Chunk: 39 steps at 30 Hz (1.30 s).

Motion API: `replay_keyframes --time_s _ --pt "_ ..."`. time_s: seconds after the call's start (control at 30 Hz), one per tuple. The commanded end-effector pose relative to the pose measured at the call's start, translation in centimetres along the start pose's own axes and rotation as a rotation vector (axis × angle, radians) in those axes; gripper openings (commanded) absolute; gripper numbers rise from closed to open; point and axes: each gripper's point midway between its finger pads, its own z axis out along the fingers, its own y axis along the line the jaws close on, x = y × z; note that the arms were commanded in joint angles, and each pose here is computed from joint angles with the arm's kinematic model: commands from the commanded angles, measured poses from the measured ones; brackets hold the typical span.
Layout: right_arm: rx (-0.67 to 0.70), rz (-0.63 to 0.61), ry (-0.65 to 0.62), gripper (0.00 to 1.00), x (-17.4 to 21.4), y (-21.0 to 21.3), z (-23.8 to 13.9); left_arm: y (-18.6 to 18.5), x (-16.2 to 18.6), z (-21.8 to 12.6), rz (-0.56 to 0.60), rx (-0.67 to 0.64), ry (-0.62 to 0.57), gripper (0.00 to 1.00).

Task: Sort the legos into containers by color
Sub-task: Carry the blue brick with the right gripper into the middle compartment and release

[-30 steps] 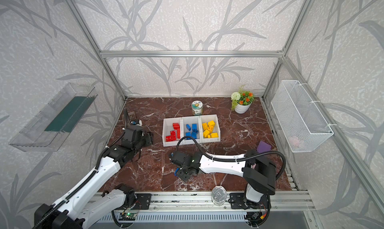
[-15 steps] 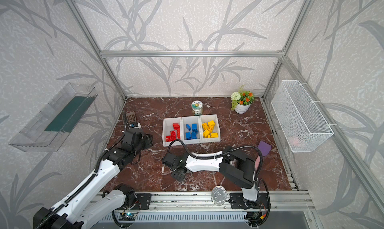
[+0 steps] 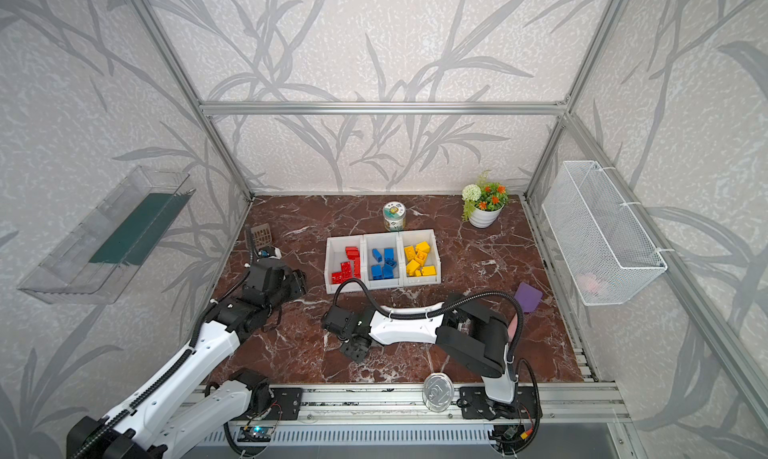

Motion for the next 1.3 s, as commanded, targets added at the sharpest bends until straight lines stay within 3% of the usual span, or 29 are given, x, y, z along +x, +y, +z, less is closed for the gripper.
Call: replay_keyframes --time_s 0.0,0.13,0.3,0.57,0.7,0.83,1.03,1.1,1.27 --pt "0.027 0.006 0.0 0.27 0.1 -0.2 0.1 0.5 0.2 -0.1 -0.019 -0.012 -0.002 0.68" --pt "0.047 -0.028 -0.036 0.26 -0.9 -0.7 -1.7 0.4 0.0 -0.3 -0.022 -0.006 -0.007 0.68" --pt "0.135 -0.079 -0.116 0.26 -4.1 -4.7 -6.4 0.3 0.0 -0.5 -0.029 0.005 -0.012 0.68" --pt "0.261 0.197 -0.307 0.26 -10.5 -17.5 -12.1 0.6 0.9 -1.1 -0.058 0.033 -0.012 0.68" --pt "0.314 0.342 -0.295 0.26 -11.1 -22.6 -11.5 0.7 0.9 -1.6 -0.071 0.042 -0.021 0.68" --pt "0.273 0.487 -0.275 0.26 -11.2 -25.6 -9.9 0.9 1.2 -2.0 -0.08 0.049 -0.023 0.68" --pt "0.258 0.539 -0.241 0.27 -11.5 -26.2 -7.8 1.2 1.5 -2.4 -0.094 0.053 -0.026 0.68" --pt "0.258 0.555 -0.23 0.31 -11.3 -26.2 -7.4 1.3 1.6 -2.6 -0.093 0.055 -0.028 0.68" --pt "0.251 0.57 -0.225 0.53 -11.0 -26.1 -7.4 1.4 1.8 -2.7 -0.096 0.058 -0.034 0.68"
